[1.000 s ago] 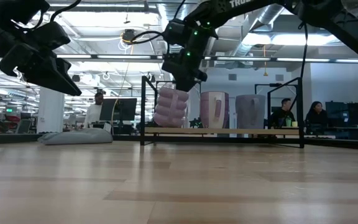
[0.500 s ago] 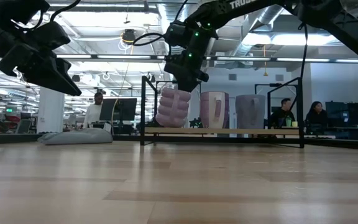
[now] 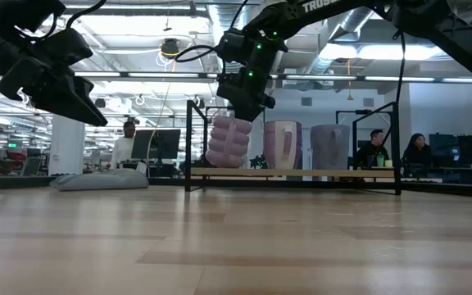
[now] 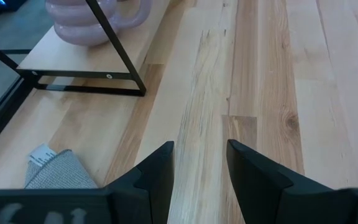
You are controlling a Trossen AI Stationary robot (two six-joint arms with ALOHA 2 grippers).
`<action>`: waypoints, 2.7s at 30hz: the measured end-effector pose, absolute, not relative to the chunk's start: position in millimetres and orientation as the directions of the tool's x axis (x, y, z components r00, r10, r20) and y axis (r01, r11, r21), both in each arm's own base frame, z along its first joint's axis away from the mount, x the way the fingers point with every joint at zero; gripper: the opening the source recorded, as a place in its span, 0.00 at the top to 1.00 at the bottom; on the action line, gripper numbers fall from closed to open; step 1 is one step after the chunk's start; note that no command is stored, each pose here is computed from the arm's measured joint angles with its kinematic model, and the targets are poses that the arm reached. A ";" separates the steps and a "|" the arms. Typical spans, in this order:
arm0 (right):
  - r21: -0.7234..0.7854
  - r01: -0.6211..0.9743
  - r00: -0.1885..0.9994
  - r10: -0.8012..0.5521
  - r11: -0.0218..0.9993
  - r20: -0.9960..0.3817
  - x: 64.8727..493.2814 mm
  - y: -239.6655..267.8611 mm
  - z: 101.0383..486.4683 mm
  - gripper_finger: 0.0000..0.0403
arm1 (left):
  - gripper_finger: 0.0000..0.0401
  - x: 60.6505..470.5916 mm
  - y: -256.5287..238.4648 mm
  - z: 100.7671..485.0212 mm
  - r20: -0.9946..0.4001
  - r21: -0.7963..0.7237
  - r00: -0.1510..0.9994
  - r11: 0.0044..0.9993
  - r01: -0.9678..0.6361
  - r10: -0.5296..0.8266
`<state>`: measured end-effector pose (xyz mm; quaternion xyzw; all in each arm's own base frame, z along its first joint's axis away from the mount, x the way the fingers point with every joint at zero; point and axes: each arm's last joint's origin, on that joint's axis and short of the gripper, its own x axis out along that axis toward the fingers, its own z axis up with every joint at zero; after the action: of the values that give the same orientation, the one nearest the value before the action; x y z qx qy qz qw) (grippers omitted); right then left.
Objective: Stack small to large cups/mugs on shelf
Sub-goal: Put the purple cup on the shelf
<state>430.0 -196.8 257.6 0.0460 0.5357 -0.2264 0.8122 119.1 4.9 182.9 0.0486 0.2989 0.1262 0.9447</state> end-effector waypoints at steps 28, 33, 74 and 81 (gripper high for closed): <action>-0.178 0.395 0.325 -0.318 0.901 -0.890 430.3 -197.1 257.2 0.75 | 0.65 118.9 4.9 182.5 -0.556 0.165 0.787 0.963 -0.211 0.267; -0.181 0.393 0.341 -0.325 0.902 -0.882 431.7 -197.7 258.2 0.72 | 0.65 118.9 4.9 182.6 -0.556 0.165 0.787 0.963 -0.211 0.267; -0.225 0.300 0.420 -0.341 0.927 -0.841 443.8 -188.3 262.2 0.72 | 0.65 118.9 4.9 182.7 -0.555 0.165 0.788 0.964 -0.211 0.267; -0.223 0.294 0.389 -0.330 0.929 -0.860 440.3 -188.4 260.2 0.72 | 0.65 118.9 4.9 182.6 -0.555 0.159 0.788 0.964 -0.215 0.267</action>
<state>440.3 -188.4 260.2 -0.0171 0.5201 -0.1874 0.8331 118.9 4.9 182.6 0.0434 0.2998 0.1277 0.9444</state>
